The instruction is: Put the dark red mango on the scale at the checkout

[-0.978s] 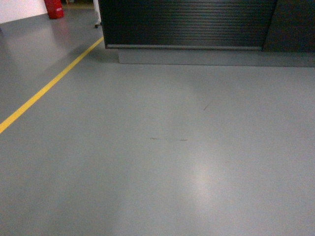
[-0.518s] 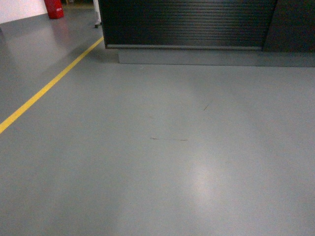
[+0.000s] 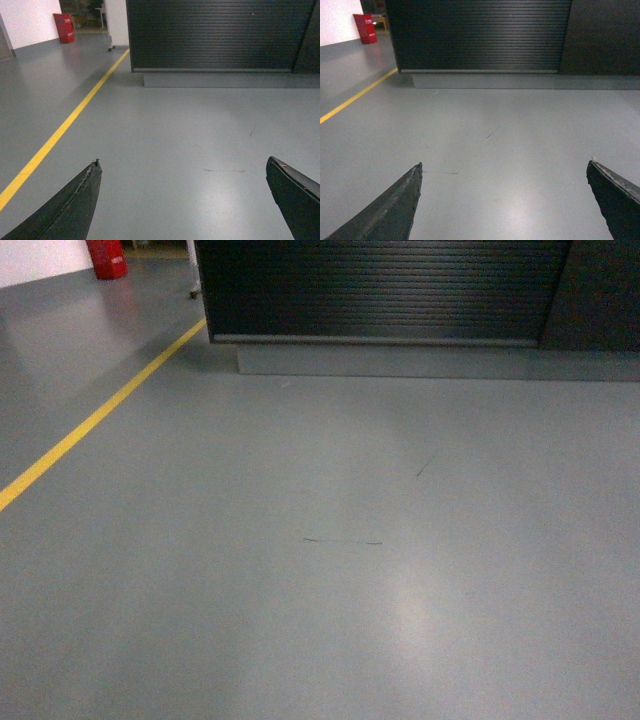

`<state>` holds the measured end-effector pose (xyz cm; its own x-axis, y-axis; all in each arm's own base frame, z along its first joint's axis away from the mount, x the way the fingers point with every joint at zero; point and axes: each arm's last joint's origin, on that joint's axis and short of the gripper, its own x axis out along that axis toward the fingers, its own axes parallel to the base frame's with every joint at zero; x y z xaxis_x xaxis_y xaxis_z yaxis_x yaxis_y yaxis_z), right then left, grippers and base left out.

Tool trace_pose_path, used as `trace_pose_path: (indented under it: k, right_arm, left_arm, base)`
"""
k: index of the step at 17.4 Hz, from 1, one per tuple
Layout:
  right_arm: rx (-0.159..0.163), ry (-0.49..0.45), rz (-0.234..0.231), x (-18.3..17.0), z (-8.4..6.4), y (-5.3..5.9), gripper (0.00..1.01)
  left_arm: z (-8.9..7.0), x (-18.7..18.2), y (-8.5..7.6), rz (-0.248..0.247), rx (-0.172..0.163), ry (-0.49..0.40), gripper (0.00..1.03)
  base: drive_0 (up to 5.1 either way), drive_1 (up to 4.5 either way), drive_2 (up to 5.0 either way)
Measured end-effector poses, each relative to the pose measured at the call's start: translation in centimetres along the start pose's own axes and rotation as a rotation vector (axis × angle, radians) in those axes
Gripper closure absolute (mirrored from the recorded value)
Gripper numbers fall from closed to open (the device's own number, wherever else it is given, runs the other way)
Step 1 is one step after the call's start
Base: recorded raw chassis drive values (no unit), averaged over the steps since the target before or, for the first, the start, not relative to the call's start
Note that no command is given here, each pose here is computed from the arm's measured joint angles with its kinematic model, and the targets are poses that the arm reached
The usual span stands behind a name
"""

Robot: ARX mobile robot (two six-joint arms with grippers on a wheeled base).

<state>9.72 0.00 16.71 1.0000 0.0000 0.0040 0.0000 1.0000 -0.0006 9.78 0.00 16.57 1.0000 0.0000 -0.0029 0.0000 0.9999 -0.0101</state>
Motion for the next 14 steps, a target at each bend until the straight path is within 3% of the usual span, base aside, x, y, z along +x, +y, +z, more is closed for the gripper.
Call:
trace_pose_path:
  k: [14]
  right_arm:
    - [0.000,0.003,0.000,0.00,-0.03,0.00,0.03]
  left_arm:
    - [-0.01,0.00,0.00,0.000,0.000,0.001,0.05]
  base:
    - [0.0,4.35,-4.3]
